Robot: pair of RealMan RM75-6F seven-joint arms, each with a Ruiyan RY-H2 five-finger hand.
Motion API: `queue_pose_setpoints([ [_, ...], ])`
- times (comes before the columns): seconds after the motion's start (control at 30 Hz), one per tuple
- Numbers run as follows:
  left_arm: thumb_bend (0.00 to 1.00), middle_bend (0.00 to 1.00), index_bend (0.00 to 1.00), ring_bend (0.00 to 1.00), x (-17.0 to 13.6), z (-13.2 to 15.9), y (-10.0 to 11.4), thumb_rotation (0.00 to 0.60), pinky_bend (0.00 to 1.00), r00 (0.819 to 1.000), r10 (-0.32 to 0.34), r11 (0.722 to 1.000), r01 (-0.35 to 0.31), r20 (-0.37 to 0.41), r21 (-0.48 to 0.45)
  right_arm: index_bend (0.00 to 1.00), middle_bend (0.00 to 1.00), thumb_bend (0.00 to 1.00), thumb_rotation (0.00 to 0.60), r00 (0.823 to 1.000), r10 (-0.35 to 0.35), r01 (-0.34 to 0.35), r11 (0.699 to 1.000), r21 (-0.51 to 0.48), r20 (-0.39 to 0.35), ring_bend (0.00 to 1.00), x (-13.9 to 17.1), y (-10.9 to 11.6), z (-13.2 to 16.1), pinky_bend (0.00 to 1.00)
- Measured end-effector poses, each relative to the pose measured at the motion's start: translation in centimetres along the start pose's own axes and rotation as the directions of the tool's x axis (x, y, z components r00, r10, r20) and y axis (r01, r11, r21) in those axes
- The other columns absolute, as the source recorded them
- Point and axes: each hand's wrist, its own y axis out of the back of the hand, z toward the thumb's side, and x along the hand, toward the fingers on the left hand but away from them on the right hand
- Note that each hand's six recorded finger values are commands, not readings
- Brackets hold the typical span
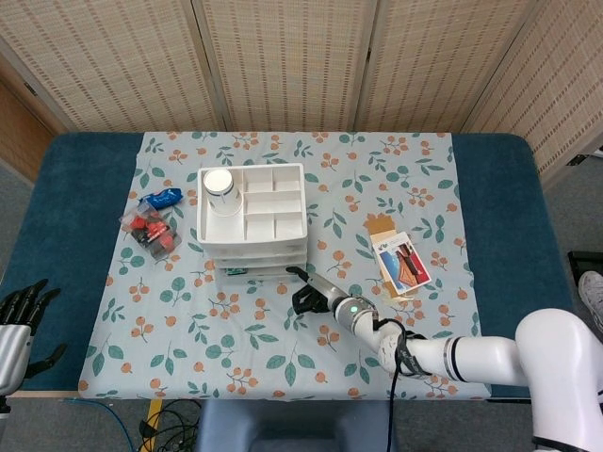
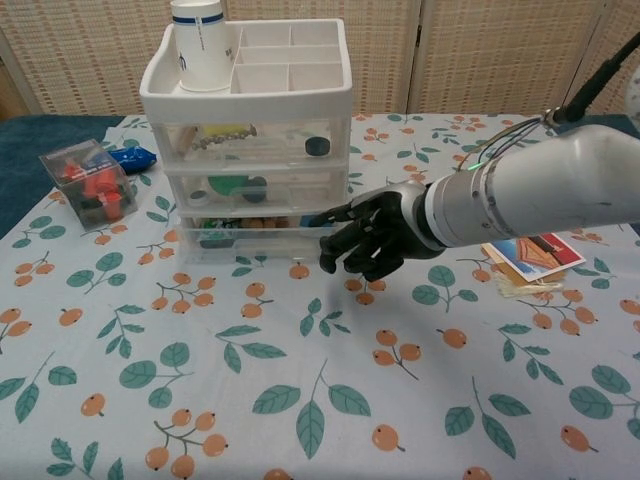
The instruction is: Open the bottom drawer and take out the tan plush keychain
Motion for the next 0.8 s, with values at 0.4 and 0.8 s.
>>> queue_pose_setpoints([
  [0.4, 0.21, 0.08, 0.15, 0.09, -0.1, 0.1, -0.1, 0.600, 0.09, 1.000, 0.001, 1.000, -0.001, 0.005, -0.002, 0.00, 0.69, 0.71, 0.600, 0.998, 0.058, -0.059, 0.998, 0.037, 0.018, 0.88, 1.2, -1.2, -1.0, 1.00],
  [0.8, 0.21, 0.08, 0.15, 0.09, -0.2, 0.3, -0.1, 0.600, 0.09, 1.000, 0.001, 1.000, -0.001, 0.008, -0.003, 0.00, 0.69, 0.71, 0.600, 0.990, 0.138, -0.139, 0.987, 0.079, 0.017, 0.88, 3.5, -3.3, -2.1, 1.00],
])
